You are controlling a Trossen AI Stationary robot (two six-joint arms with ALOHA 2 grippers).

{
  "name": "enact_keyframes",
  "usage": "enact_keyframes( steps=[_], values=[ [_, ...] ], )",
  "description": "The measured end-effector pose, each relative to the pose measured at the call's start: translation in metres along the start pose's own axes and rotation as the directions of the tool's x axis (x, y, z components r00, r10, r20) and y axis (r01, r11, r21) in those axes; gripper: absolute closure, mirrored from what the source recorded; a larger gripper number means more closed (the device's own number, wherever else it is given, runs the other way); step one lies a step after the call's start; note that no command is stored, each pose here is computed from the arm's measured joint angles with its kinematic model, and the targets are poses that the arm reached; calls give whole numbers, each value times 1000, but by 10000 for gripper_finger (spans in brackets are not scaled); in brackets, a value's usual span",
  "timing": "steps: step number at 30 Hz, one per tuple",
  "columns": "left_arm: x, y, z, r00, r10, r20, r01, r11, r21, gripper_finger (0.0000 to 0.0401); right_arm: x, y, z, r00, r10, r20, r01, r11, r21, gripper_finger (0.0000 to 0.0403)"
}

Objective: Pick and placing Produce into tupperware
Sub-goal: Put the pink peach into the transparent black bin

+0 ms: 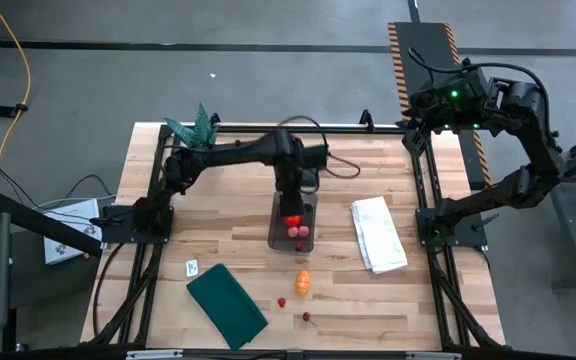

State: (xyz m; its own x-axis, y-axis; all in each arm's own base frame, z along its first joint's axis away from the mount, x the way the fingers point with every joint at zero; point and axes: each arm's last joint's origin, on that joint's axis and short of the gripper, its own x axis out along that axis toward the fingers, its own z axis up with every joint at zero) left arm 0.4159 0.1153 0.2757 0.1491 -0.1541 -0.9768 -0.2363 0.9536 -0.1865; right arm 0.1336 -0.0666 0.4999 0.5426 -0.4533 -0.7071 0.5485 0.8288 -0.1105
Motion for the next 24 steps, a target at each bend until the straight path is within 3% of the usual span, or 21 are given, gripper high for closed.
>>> enact_keyframes(
  steps=[6, 13, 19, 24],
  values=[
    [-41, 11, -5, 999, 10, 35, -11, 1000, 6, 309, 17, 6, 3, 997, 75, -33, -76, 997, -21, 263],
    [-87, 20, -25, 987, 67, 144, -65, 998, -19, 322, 85, 20, -23, 985, 144, -96, -148, 988, -34, 263],
    [-123, 17, -47, 966, 105, 234, -98, 994, -42, 332, 140, 31, -55, 973, 191, -132, -188, 981, 40, 263],
    [-144, 15, -61, 945, 167, 281, -157, 986, -59, 342, 178, 41, -74, 947, 290, -135, -272, 952, 137, 263]
  ],
)
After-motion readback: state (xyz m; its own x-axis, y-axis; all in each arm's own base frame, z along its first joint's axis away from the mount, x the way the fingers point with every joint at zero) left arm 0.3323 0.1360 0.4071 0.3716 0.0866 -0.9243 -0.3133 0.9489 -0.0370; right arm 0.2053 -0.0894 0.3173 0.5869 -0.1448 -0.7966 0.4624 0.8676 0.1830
